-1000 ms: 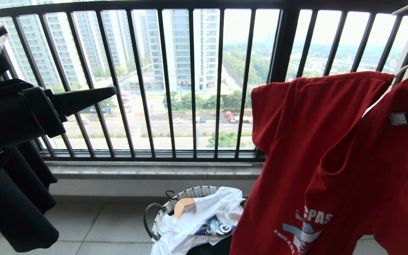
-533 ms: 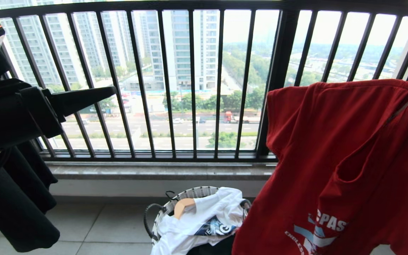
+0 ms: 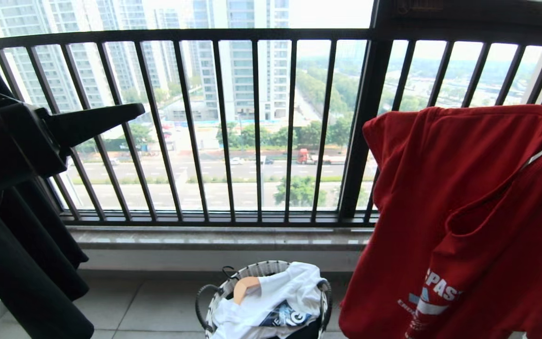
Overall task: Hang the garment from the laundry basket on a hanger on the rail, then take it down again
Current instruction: Hang the clothes rack on the clothesline
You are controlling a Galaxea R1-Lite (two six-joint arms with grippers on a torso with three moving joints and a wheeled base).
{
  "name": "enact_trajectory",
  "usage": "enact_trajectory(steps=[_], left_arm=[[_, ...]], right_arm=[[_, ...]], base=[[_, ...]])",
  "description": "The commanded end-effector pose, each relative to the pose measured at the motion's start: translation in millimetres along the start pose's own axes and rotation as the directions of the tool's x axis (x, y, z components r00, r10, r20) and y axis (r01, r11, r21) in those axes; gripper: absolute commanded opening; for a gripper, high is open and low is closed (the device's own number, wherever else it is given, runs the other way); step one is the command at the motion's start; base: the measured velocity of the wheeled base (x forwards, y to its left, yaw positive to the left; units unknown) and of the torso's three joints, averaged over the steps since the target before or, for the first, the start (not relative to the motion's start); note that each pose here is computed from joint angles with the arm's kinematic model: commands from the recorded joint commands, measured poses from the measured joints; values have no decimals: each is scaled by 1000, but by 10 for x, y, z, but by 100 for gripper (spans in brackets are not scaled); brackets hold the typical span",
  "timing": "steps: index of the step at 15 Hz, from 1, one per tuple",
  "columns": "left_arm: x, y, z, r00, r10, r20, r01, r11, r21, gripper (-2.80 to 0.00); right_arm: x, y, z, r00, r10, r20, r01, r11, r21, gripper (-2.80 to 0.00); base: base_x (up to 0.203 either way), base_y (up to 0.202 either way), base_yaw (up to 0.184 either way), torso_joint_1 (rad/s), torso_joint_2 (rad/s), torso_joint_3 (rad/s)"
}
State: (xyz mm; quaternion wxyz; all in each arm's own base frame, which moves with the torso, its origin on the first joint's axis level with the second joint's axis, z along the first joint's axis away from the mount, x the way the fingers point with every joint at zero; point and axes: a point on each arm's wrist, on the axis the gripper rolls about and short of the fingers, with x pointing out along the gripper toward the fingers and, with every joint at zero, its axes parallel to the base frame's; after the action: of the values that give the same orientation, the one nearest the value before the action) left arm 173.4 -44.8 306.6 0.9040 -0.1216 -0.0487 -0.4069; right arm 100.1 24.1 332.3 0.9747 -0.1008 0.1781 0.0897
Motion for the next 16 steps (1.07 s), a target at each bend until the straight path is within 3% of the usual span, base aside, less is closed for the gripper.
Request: enact_trajectory(steps=[1, 16], left_arm=[[-7, -9, 8, 1000, -5, 3, 5, 1000, 1, -280], [-47, -48, 19, 1000, -14, 9, 14, 1000, 5, -280]], right_arm=[[-24, -2, -8, 1000, -1, 4, 1, 1000, -1, -280], [-88, 12, -142, 1000, 3, -9, -3, 1000, -3, -280]], base=[[0, 0, 0, 139, -470, -331], [0, 0, 0, 181, -488, -308]])
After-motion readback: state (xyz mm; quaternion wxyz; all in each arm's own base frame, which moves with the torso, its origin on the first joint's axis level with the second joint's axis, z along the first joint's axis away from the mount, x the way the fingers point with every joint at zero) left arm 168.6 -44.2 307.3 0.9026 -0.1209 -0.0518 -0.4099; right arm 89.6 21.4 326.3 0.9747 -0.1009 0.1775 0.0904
